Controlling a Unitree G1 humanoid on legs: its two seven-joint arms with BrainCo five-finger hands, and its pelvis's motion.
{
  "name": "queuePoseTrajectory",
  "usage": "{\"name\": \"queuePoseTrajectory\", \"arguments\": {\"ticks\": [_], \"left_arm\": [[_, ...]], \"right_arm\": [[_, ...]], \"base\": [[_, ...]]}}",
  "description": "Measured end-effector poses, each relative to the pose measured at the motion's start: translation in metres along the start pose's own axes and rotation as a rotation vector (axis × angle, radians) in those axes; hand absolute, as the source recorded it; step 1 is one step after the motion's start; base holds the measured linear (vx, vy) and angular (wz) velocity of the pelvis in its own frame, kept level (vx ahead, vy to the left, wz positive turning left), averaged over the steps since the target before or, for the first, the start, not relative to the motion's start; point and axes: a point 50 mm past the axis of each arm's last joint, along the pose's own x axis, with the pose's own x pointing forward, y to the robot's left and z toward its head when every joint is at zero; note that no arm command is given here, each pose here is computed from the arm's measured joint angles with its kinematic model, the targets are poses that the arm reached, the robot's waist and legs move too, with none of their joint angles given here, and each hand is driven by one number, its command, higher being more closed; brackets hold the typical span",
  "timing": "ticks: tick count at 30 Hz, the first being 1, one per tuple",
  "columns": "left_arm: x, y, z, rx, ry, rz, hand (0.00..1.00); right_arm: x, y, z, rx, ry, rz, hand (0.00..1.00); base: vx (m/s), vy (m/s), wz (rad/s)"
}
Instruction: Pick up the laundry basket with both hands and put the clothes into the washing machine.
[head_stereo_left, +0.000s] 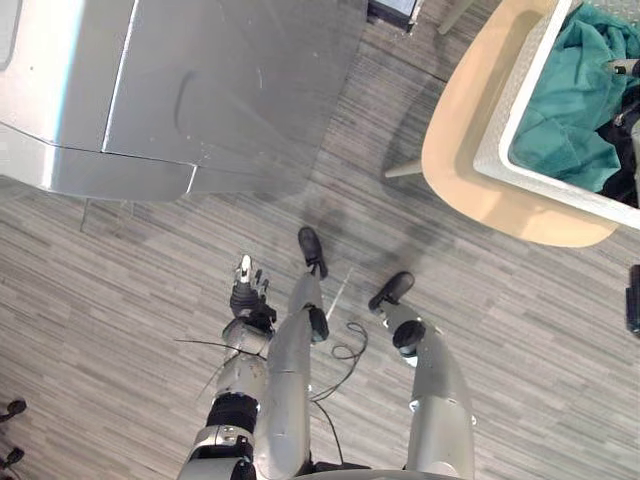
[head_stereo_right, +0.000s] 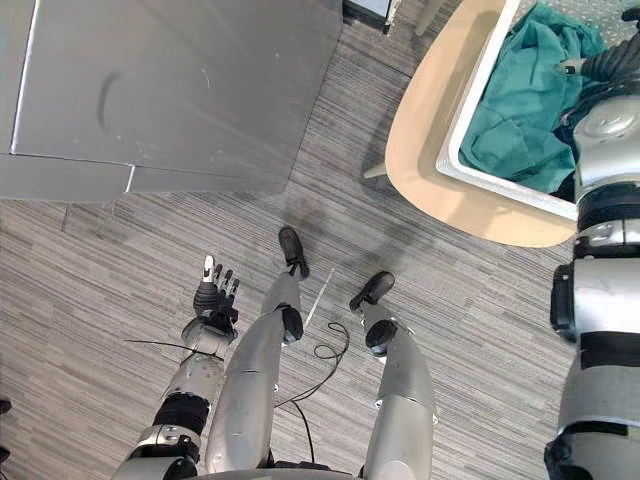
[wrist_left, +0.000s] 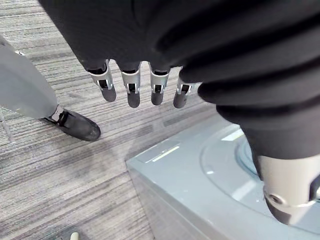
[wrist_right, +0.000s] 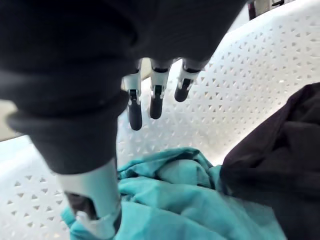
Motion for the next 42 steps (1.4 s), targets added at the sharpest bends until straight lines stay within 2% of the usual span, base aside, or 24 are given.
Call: {"name": "queuePoseTrajectory", "arguments": {"ticks": [5,11,14,17,23,29,36,42], "left_arm": [[-0.002,-0.002,0.011,-0.021,-0.062,0.022,0.0],[-0.002,0.009,0.017,-0.014,-0.095,0.074,0.0],[-0.004,0.012,0.016,-0.012,-0.1,0.082,0.0],[-0.005,0.012,0.017,-0.004,-0.108,0.079,0.0],[-0.005,0.013,0.017,0.008,-0.109,0.078,0.0],[-0.007,0.019,0.014,0.012,-0.099,0.097,0.0],[-0.006,0.026,0.02,-0.001,-0.117,0.125,0.0],[-0.004,0.032,0.019,-0.008,-0.1,0.132,0.0]], "right_arm": [[-0.015,0.002,0.004,0.224,0.049,-0.177,0.0],[-0.038,-0.048,0.027,0.422,-0.057,-0.565,0.0],[-0.052,-0.054,0.015,0.449,-0.036,-0.664,0.0],[-0.062,-0.051,0.001,0.434,0.003,-0.697,0.0],[-0.07,-0.046,-0.026,0.39,0.075,-0.69,0.0],[-0.069,-0.03,-0.036,0.38,0.108,-0.578,0.0],[-0.054,0.004,-0.059,0.45,0.278,-0.355,0.0],[-0.028,0.011,-0.045,0.499,0.273,-0.154,0.0]], "base": [[0.0,-0.052,0.01],[0.02,-0.056,0.0],[0.0,-0.077,0.0],[-0.02,-0.074,-0.02],[-0.03,-0.069,0.05],[0.0,-0.054,0.07],[0.03,-0.052,0.02],[0.03,-0.046,0.06]]}}
